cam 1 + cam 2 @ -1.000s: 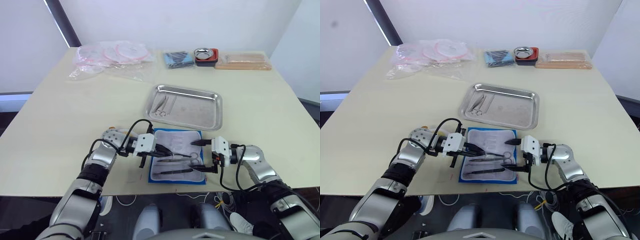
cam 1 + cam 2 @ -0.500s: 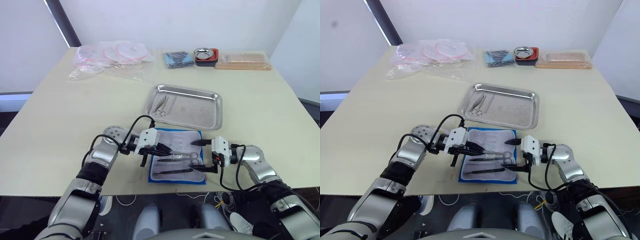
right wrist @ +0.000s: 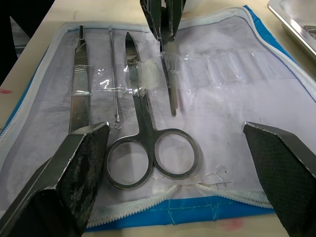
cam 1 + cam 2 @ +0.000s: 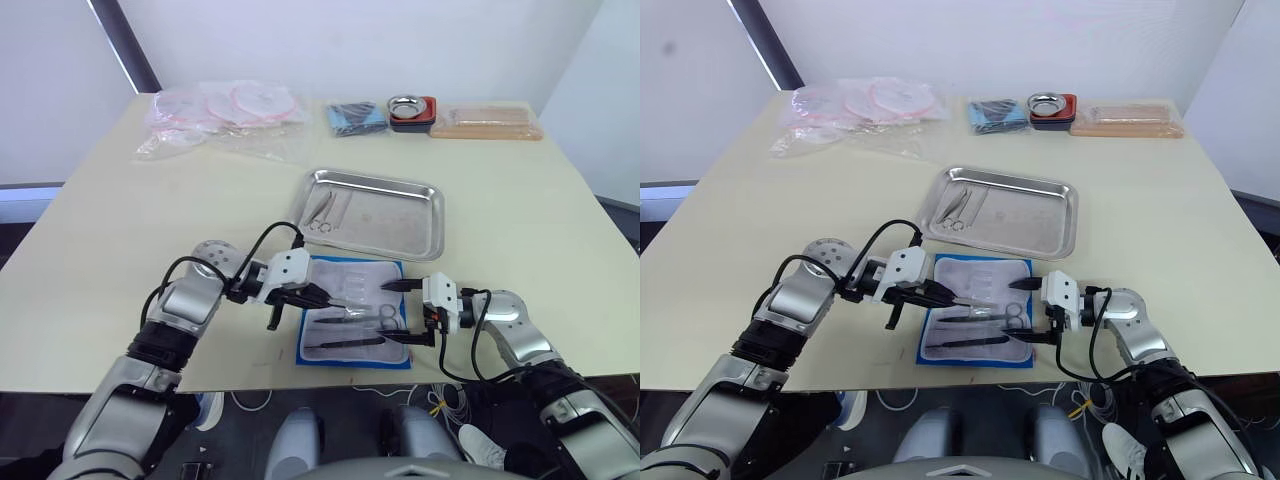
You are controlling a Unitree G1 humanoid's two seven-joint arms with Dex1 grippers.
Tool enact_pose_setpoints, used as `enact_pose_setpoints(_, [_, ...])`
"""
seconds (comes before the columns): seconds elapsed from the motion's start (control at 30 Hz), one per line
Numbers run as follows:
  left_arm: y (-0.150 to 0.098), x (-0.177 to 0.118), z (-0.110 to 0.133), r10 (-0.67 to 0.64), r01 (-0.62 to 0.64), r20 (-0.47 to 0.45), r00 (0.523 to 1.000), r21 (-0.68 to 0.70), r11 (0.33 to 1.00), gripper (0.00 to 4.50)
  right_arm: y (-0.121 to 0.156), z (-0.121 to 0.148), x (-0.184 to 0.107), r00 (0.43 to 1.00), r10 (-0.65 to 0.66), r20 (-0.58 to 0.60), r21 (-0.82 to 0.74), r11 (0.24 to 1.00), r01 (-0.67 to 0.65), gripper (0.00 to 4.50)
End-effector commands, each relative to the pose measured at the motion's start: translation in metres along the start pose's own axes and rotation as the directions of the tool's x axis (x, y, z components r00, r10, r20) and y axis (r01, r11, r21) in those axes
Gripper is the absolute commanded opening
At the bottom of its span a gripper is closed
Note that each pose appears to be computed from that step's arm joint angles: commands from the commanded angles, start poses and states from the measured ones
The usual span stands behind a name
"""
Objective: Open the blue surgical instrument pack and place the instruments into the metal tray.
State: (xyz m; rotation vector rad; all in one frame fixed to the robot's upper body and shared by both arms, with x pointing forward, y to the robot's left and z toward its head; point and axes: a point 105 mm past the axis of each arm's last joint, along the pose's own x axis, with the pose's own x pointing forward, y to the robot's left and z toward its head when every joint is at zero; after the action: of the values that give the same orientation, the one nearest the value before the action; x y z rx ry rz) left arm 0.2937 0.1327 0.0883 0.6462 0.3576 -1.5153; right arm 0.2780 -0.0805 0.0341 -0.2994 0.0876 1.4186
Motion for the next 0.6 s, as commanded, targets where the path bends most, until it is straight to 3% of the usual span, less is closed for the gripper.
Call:
enact_pose_setpoints(0.03, [0.001, -0.015, 0.008, 0.011, -0.01, -0.027, 1.0, 0.028, 1.0, 0.03, 0.045, -0.08, -0.008, 0.959, 0.09, -0.269, 0.224, 0.974, -0.029, 4.5])
enact_pose_setpoints(0.27, [-0.006, -0.04, 0.003, 0.004, -0.003, -0.117, 0.993, 0.006, 1.0, 0.03, 0.045, -0.08, -0.008, 0.959, 0.09, -0.268, 0.226, 0.974, -0.028, 4.5])
enact_pose_setpoints(0.6, [-0.008, -0.065, 0.005, 0.021, -0.02, -0.153, 0.988, 0.007, 1.0, 0.03, 0.046, -0.079, -0.008, 0.959, 0.095, -0.266, 0.226, 0.974, -0.034, 4.5])
